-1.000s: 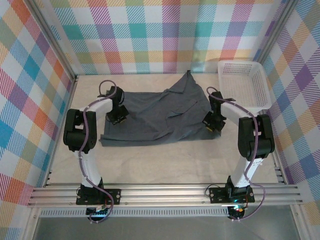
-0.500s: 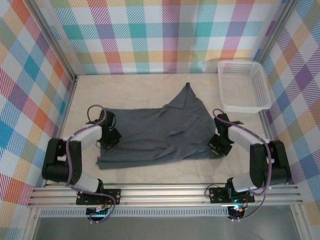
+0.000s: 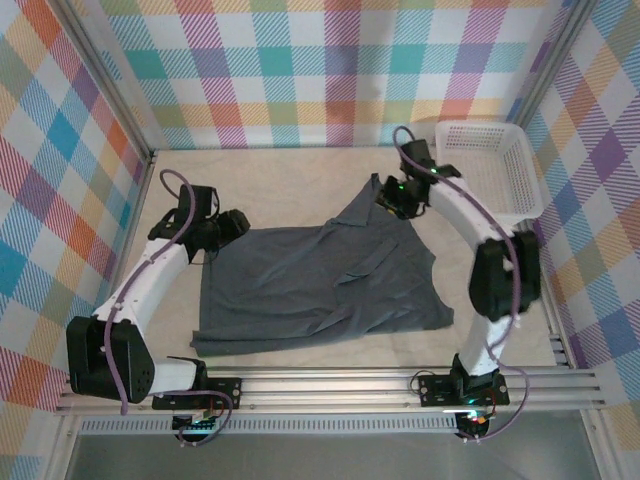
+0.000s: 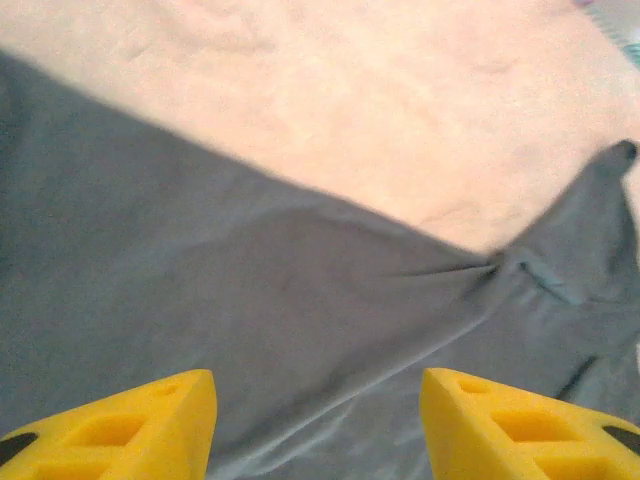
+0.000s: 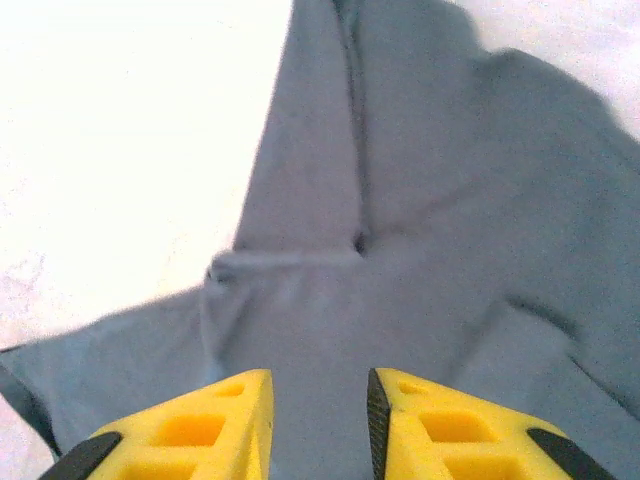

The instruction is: Fold the inside-out t-shirt

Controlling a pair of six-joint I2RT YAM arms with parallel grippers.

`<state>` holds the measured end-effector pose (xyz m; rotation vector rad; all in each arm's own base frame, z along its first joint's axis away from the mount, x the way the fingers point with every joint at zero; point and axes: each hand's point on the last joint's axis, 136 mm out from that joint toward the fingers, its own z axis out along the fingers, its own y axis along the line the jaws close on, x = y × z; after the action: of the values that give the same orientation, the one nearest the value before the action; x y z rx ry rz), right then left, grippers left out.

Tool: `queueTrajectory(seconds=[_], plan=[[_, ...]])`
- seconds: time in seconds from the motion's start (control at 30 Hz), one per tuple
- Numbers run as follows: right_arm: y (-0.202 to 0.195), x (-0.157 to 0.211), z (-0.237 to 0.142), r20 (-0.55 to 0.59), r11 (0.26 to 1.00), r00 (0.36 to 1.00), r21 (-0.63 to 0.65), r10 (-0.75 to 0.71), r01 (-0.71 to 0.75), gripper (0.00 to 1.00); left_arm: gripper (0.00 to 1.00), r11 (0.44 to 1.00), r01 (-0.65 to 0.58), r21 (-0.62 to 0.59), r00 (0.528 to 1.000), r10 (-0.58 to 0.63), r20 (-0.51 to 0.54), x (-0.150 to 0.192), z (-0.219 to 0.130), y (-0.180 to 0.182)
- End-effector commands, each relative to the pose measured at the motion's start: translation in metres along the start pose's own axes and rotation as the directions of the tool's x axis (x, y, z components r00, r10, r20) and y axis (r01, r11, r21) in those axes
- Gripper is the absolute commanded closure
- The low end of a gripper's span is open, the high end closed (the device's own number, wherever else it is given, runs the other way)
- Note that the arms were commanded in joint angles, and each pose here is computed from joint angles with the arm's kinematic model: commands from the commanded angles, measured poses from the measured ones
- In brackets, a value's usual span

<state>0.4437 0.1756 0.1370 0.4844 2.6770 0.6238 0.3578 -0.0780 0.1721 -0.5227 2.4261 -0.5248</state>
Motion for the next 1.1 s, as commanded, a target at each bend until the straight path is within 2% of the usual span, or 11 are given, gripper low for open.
queueTrajectory(seconds=[0.0, 0.13, 0.33, 0.5, 0.83, 0.9, 1.0, 1.07], plan=[[-0.005, 0.007, 0.044, -0.104, 0.999, 0.994, 0.036, 0.037, -0.033, 0.68, 0.42, 0.993, -0.092, 0.076, 0.996, 0.092, 0.000, -0.003, -0.005, -0.019], [-0.001, 0.007, 0.074, -0.142, 0.998, 0.988, 0.026, 0.054, -0.051, 0.66, 0.40, 0.992, -0.120, 0.048, 0.993, 0.120, -0.009, 0.000, -0.012, -0.014], [-0.013, 0.018, 0.103, -0.186, 0.996, 0.979, 0.056, 0.082, -0.073, 0.66, 0.38, 0.995, -0.102, 0.018, 0.995, 0.102, -0.021, 0.010, -0.011, -0.003], [-0.009, 0.017, 0.109, -0.202, 0.996, 0.975, 0.044, 0.087, -0.080, 0.74, 0.38, 0.996, -0.090, 0.002, 0.995, 0.090, -0.034, 0.013, -0.006, 0.002], [-0.004, 0.023, 0.118, -0.229, 0.996, 0.970, 0.055, 0.087, -0.076, 0.77, 0.38, 0.996, -0.085, -0.017, 0.995, 0.084, -0.045, 0.016, -0.003, 0.007], [-0.006, 0.024, 0.115, -0.224, 0.995, 0.971, 0.074, 0.084, -0.069, 0.74, 0.38, 0.996, -0.084, -0.020, 0.996, 0.083, -0.044, 0.016, -0.003, 0.008], [-0.015, 0.021, 0.106, -0.198, 0.991, 0.978, 0.128, 0.070, -0.045, 0.64, 0.38, 0.996, -0.084, -0.024, 0.995, 0.083, -0.047, 0.016, -0.002, 0.008], [-0.021, 0.021, 0.098, -0.181, 0.988, 0.982, 0.153, 0.053, -0.025, 0.63, 0.38, 0.996, -0.083, -0.026, 0.995, 0.082, -0.050, 0.016, -0.001, 0.009]])
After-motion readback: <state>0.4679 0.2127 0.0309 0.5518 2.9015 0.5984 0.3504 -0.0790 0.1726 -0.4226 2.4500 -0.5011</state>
